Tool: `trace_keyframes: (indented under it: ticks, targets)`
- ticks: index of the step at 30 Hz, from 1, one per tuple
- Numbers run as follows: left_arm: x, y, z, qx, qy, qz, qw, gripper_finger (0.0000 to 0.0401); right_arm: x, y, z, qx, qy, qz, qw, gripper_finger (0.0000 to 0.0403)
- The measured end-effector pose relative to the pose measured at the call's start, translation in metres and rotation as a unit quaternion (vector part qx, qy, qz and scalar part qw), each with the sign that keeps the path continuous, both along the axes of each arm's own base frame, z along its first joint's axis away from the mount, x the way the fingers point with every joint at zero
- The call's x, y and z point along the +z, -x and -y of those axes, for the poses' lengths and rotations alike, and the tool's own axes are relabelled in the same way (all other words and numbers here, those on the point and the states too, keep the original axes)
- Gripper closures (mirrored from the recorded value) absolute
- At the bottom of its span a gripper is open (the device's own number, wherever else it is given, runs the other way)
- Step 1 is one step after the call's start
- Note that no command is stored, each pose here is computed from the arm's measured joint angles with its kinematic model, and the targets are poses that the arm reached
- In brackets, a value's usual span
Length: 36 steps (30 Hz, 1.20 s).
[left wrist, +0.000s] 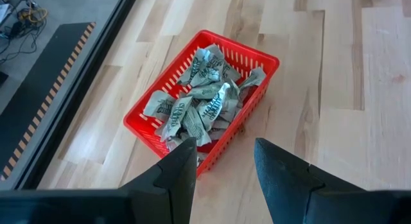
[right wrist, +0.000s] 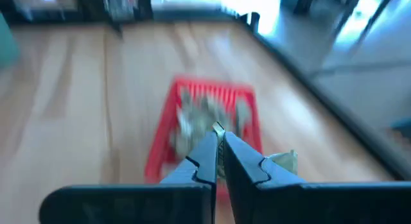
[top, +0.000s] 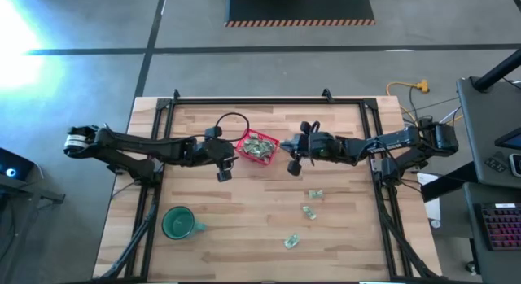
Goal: Pick and place items into bin
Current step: Put the stevia packet into the red bin
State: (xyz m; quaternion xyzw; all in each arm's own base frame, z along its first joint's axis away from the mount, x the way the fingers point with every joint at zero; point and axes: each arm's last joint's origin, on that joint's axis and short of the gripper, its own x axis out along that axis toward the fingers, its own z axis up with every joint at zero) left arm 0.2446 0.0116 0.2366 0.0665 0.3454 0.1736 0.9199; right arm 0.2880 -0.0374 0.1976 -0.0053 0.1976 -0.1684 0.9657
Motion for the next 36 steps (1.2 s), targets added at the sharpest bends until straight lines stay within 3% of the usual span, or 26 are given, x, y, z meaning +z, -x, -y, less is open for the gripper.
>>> trace_keyframes:
  ticks: [5, 12, 27, 36]
  targets:
    - [-0.001, 0.0, 0.0, 0.0, 0.0, -0.001, 1.0, 0.026, 0.013, -0.004, 0.002, 0.003, 0.027, 0.066, 0.997, 0.0392]
    - [-0.001, 0.0, 0.0, 0.0, 0.0, -0.002, 1.0, 0.026, 0.016, -0.005, 0.003, 0.003, 0.03, 0.081, 0.996, 0.0392]
    - [-0.005, 0.002, 0.001, -0.003, 0.003, -0.007, 1.0, 0.026, -0.045, -0.056, 0.02, -0.035, 0.028, 0.012, 0.999, 0.0392]
    - [-0.008, 0.003, 0.001, -0.003, 0.002, -0.013, 1.0, 0.026, -0.053, -0.061, 0.03, -0.056, 0.004, 0.002, 0.998, 0.0384]
